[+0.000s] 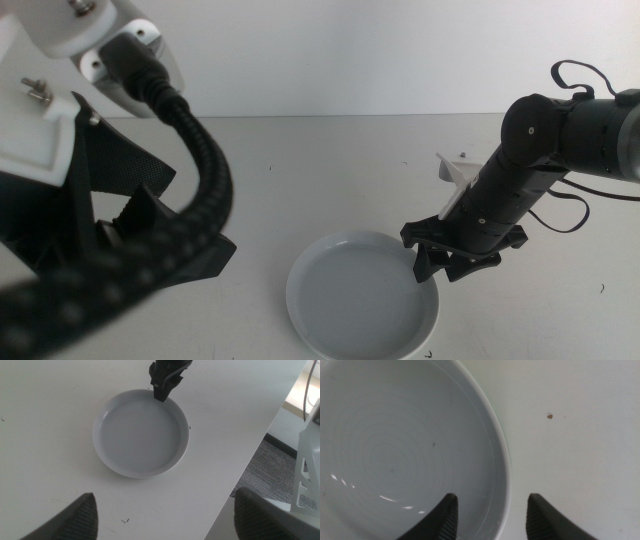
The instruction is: Stack the three bowls on top of each other.
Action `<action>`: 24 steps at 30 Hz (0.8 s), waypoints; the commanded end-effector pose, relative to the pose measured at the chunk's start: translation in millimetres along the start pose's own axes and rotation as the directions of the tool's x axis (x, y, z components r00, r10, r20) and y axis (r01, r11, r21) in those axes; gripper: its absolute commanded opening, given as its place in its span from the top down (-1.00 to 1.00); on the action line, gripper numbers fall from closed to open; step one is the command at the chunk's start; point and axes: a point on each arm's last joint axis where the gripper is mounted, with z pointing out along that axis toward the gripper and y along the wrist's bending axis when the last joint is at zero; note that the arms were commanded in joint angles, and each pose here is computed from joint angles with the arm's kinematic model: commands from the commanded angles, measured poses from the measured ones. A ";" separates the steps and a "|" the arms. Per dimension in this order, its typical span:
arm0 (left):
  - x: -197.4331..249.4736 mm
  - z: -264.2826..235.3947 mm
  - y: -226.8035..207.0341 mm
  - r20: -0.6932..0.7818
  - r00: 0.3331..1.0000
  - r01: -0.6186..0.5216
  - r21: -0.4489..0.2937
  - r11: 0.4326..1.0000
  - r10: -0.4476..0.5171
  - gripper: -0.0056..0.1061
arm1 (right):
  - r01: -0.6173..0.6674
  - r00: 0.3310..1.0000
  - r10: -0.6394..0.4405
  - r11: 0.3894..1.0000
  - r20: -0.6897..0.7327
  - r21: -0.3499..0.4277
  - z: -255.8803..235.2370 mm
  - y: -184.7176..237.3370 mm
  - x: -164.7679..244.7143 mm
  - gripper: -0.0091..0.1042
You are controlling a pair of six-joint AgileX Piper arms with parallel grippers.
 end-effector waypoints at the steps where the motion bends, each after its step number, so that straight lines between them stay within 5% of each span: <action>1: -8.8 -10.6 -4.1 0.091 0.996 -0.002 0.003 1.000 0.001 -0.98 | 0.042 0.995 -0.039 0.999 0.096 -0.023 -29.2 9.9 -4.5 0.04; 5: -8.8 -10.6 -4.1 0.091 0.996 -0.002 0.003 1.000 0.001 -0.98 | 0.099 0.987 -0.096 0.995 0.131 -0.020 -45.4 13.9 -5.7 -0.09; 20: -11.6 -10.5 -2.3 0.119 0.993 -0.014 -0.017 1.000 0.016 -0.98 | 0.246 0.917 -0.253 0.967 0.310 0.061 -138.1 38.1 -25.7 -0.09; 24: -23.3 -2.0 19.2 0.160 0.977 0.164 -0.120 0.979 -0.144 -0.98 | 0.258 0.908 -0.269 0.963 0.321 0.077 -145.4 37.4 -27.9 -0.09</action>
